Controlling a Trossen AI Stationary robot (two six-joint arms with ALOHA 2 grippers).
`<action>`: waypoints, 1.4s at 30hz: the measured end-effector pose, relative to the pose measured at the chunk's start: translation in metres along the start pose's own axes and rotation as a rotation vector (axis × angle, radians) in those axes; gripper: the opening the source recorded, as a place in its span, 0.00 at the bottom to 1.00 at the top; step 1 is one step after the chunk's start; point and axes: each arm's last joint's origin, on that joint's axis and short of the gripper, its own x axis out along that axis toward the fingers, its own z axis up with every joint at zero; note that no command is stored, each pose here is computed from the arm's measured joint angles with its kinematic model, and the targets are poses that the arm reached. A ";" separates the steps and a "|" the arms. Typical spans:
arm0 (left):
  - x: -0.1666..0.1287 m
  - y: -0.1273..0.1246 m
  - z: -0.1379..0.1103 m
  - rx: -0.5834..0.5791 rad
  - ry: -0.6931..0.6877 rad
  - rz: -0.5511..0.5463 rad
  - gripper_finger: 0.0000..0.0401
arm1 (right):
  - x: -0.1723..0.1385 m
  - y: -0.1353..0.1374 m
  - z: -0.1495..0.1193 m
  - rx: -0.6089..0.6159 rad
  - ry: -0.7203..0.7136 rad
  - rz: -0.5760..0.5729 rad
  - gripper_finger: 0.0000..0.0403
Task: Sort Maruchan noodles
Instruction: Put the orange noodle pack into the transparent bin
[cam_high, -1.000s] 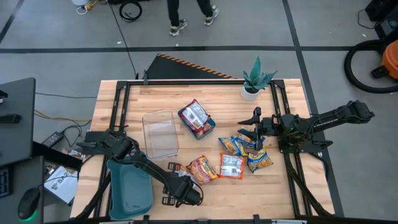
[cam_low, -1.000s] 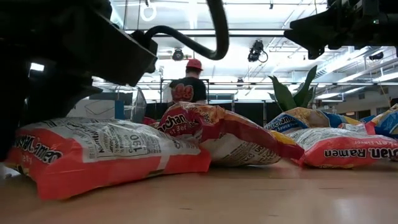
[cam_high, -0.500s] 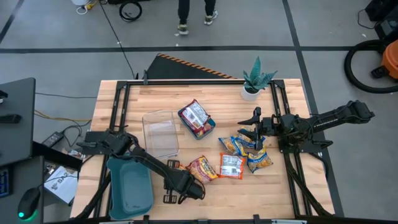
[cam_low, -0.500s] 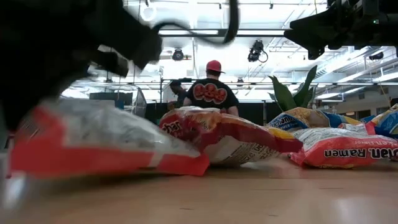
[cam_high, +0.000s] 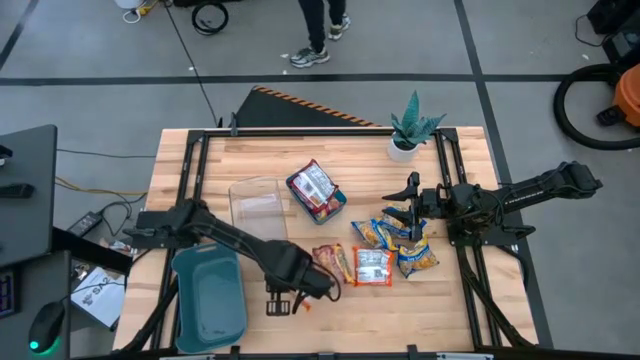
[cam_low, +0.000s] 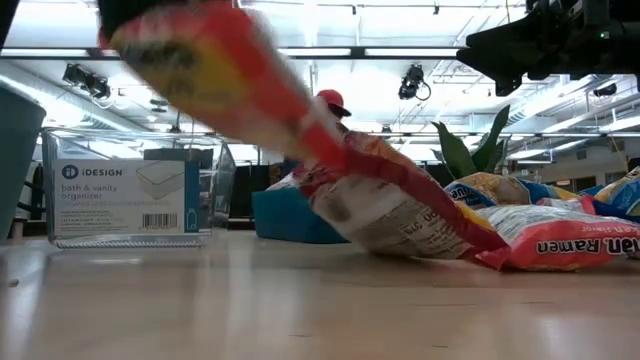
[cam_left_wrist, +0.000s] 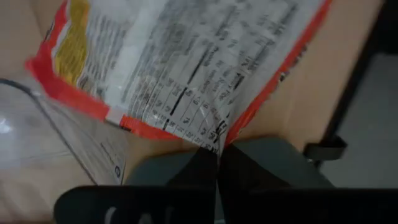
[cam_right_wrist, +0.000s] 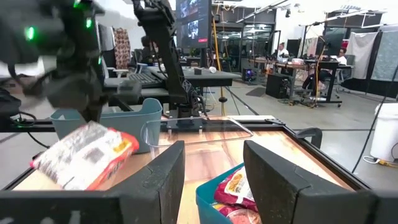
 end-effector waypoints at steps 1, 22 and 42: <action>-0.007 0.002 -0.002 -0.001 -0.021 -0.014 0.02 | 0.000 0.000 0.000 0.000 0.000 0.000 0.42; -0.054 0.072 -0.059 -0.237 -0.209 0.169 0.02 | 0.000 0.001 -0.001 0.011 0.008 0.043 0.42; 0.022 0.154 -0.136 -0.820 -0.224 0.121 0.02 | 0.000 0.001 0.001 0.001 -0.011 0.024 0.42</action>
